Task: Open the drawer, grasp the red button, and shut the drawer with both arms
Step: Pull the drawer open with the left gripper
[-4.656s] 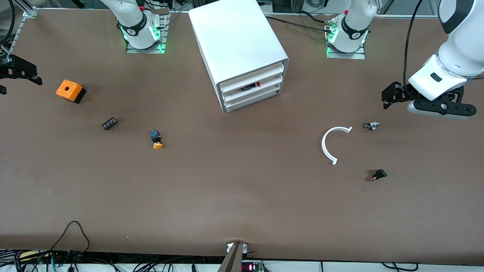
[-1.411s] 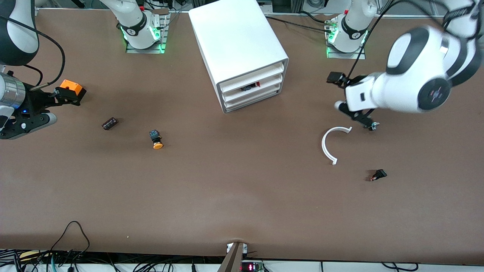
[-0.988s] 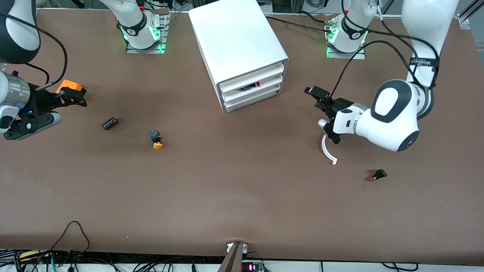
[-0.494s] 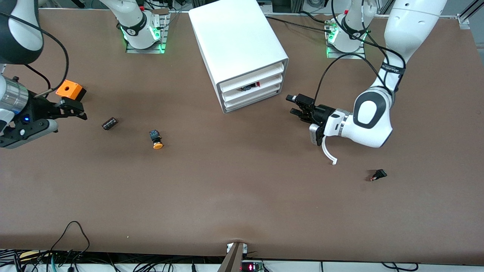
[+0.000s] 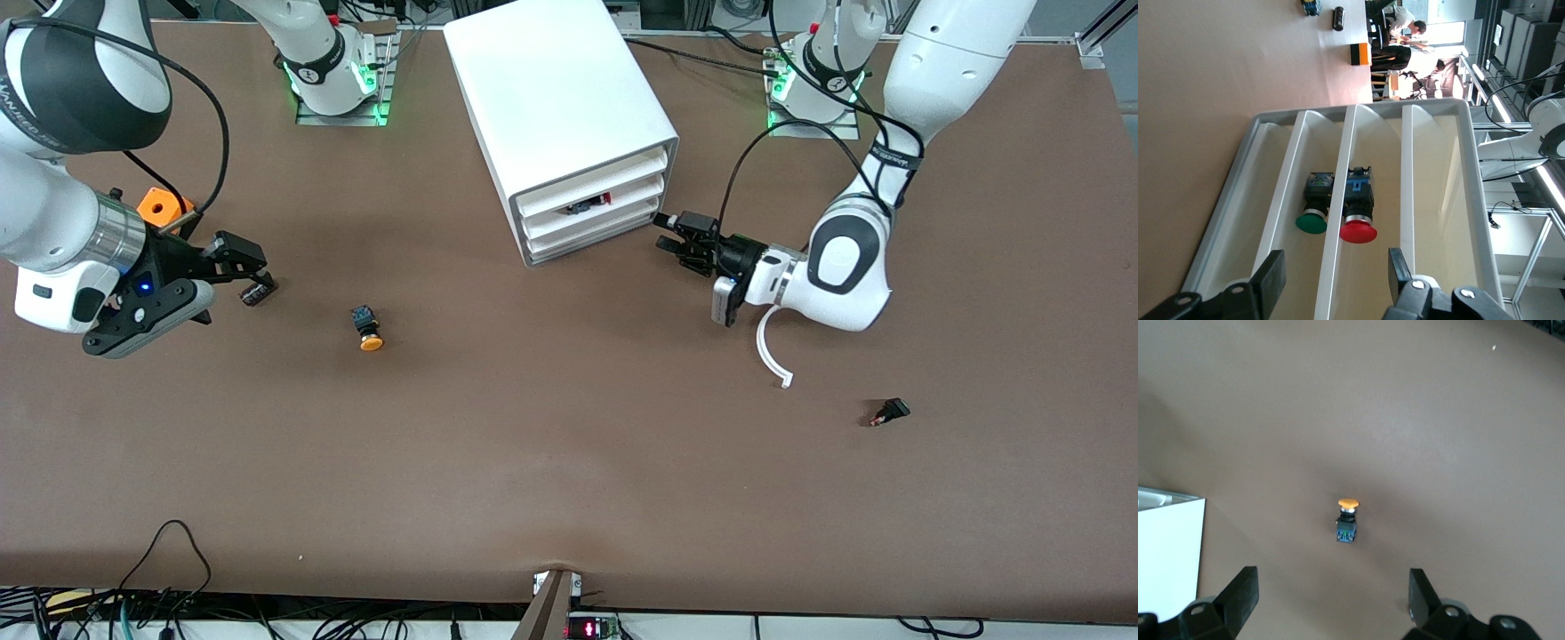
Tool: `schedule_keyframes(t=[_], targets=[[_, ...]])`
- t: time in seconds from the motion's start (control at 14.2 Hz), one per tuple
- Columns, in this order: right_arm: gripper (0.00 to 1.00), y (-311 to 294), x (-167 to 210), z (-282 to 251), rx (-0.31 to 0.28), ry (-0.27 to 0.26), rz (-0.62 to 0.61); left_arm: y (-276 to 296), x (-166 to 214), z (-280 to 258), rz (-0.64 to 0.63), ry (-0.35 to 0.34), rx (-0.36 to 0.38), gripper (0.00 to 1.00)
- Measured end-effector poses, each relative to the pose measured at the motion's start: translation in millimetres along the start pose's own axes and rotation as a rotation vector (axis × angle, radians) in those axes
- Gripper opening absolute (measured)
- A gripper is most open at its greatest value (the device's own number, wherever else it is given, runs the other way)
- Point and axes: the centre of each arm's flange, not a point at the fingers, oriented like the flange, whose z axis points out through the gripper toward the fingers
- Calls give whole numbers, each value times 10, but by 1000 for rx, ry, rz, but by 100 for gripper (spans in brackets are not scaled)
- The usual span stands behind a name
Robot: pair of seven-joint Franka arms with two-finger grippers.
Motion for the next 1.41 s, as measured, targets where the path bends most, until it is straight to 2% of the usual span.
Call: schedule_keyframes(t=[0.42,0.56,0.85,0.99,1.06,1.2,1.41], targets=[[100,-352,144,82,1,-4,-53,-134,-225,352,78,29,-102,66],[100,-349,159,103,0,-2,-53,-250,-288,402,111,35,-134,56],[100,-480,301,201,-13,33,-73,-509,-381,572,145,56,-183,52],[100,-596,364,279,-13,31,-92,-573,-410,621,150,55,-192,50],[100,-649,385,315,-11,27,-98,-576,-413,632,150,54,-196,43],[100,-684,411,373,-9,21,-96,-537,-399,643,153,59,-221,21],[100,-671,434,402,-12,28,-83,-536,-398,644,142,64,-225,16]])
